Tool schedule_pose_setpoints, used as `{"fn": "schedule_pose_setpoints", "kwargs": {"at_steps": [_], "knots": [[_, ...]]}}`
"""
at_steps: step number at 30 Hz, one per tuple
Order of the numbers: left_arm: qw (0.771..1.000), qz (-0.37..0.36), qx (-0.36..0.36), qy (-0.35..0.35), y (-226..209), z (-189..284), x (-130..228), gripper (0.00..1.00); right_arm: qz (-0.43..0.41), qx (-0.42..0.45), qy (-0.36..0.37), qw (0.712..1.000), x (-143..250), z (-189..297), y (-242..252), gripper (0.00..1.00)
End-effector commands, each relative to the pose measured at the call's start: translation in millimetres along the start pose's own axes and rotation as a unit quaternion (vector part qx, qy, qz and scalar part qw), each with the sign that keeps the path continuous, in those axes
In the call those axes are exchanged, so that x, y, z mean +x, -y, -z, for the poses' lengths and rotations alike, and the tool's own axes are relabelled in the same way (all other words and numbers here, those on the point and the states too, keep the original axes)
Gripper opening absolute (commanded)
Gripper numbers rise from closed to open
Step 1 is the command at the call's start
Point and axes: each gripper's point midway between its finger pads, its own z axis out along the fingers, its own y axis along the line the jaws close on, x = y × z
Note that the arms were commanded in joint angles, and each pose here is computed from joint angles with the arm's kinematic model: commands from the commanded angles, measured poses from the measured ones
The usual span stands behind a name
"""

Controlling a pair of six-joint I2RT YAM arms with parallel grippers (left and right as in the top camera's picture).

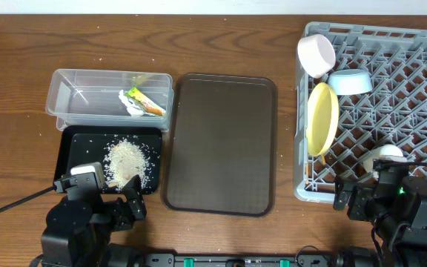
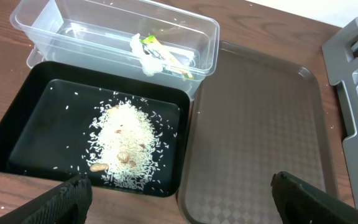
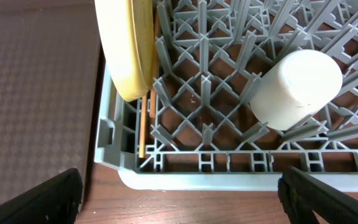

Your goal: Sort waste into correct bins and load items into the dishwasher rack

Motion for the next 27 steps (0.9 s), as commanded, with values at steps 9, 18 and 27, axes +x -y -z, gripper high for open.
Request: {"fn": "schedule_pose_setpoints", "kwargs": {"at_steps": [9, 18, 27], "knots": [[1.000, 0.001, -0.008, -0.003, -3.1, -2.0, 2.5, 0.95, 0.045, -0.030, 0.075, 0.996, -3.8, 25.3, -15.4, 0.99], [1.000, 0.001, -0.008, -0.003, -3.1, -2.0, 2.5, 0.95, 0.086, -0.064, 0.264, 0.959, -33.5, 38.9, -29.5, 0.99], [1.000, 0.001, -0.008, -0.003, -3.1, -2.0, 2.5, 0.95, 0.091, -0.077, 0.386, 0.915, -61.5, 9.3, -35.1, 0.99]]}}
